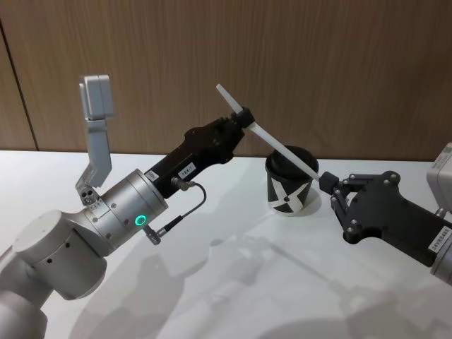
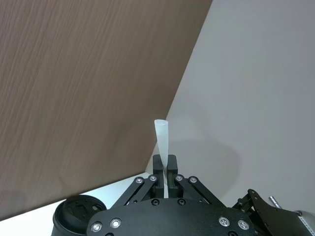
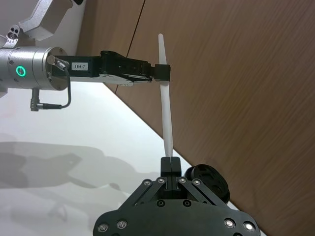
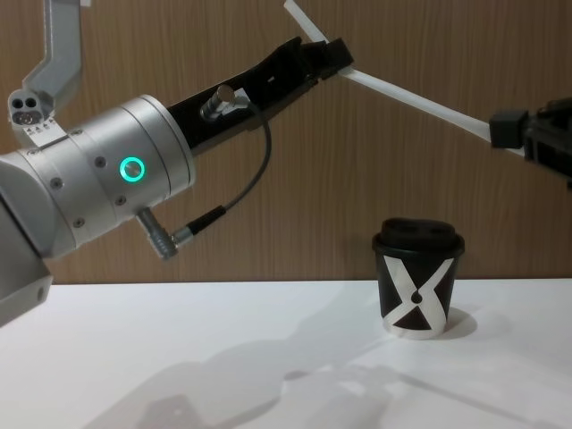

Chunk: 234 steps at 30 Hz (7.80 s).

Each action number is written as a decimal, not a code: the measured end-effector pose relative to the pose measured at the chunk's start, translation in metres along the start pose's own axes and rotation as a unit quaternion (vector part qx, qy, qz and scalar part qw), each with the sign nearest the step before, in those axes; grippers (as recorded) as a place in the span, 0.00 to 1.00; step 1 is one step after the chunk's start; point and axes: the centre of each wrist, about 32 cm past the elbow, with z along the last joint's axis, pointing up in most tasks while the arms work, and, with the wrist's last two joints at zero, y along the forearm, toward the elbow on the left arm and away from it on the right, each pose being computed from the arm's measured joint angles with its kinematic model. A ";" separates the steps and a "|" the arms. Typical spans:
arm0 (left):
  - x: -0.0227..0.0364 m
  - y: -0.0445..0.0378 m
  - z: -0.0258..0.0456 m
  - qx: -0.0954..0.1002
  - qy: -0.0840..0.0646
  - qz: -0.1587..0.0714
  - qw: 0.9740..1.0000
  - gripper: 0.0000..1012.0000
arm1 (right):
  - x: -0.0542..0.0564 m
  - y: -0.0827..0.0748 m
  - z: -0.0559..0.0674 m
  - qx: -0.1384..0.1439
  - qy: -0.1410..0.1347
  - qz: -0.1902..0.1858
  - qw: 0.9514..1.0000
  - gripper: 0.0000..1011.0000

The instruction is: Pick up the straw with one hand, pass it to the other hand, and insert it into the cup.

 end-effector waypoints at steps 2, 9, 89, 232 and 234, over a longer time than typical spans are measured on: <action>0.0000 0.0000 0.0000 0.000 0.000 0.000 1.000 0.04 | 0.000 0.000 0.000 0.000 0.000 0.000 1.000 0.00; 0.0000 0.0000 0.0000 0.000 0.000 0.000 1.000 0.00 | 0.000 0.000 0.000 0.000 0.000 0.000 1.000 0.00; -0.0303 -0.0647 0.0495 0.072 -0.282 0.046 0.956 0.00 | 0.000 0.000 0.000 0.000 0.000 0.000 1.000 0.99; 0.0101 -0.1207 0.0083 0.137 -0.230 0.024 0.963 0.99 | 0.000 0.000 0.000 0.000 0.000 0.000 1.000 0.99; 0.0101 -0.1205 0.0080 0.137 -0.230 0.024 0.963 0.99 | 0.000 0.000 0.000 0.000 0.000 0.000 1.000 0.99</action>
